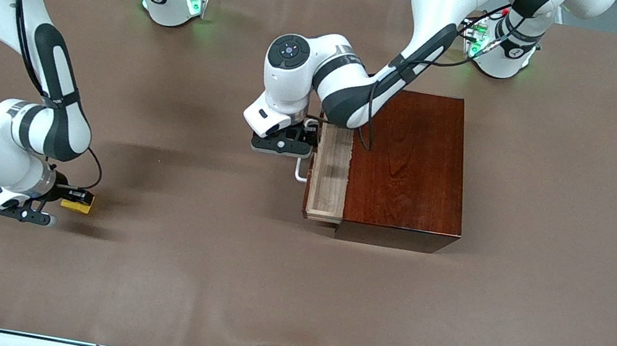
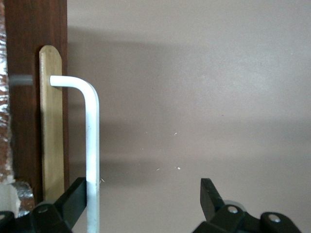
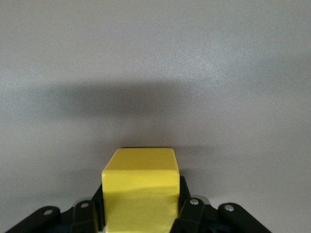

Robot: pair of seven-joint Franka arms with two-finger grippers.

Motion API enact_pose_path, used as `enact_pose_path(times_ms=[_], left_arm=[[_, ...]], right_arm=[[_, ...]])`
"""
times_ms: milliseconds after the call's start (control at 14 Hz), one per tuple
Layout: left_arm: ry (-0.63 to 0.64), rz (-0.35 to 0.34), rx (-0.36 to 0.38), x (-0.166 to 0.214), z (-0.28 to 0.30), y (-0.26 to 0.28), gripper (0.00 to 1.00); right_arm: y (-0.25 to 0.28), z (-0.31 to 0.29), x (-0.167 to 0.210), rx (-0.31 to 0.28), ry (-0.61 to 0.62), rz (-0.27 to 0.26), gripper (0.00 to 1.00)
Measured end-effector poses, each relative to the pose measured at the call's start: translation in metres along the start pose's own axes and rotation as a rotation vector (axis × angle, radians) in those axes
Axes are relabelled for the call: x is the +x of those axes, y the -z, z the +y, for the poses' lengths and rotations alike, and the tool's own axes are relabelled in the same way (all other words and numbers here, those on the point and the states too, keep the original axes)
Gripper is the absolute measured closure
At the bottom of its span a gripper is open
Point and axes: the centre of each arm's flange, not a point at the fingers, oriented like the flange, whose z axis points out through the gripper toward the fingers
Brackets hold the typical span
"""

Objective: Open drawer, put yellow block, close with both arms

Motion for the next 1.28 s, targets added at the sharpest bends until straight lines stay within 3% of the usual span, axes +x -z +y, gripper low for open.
enact_pose_path(times_ms=[356,712,1282], left_arm=[[-0.029,0.018,-0.024,-0.006,0.007,0.000,0.00],[-0.044,0.035,-0.060,-0.013,0.016,0.001,0.00],[-0.046,0.049,-0.137,-0.018,0.027,0.006,0.00]], right_arm=[[0.003,0.000,0.003,-0.001,0.096,0.012,0.44],[0.035,0.001,0.014,-0.009,0.198,0.070,0.44],[0.076,0.049,0.025,-0.045,0.477,0.121,0.44]])
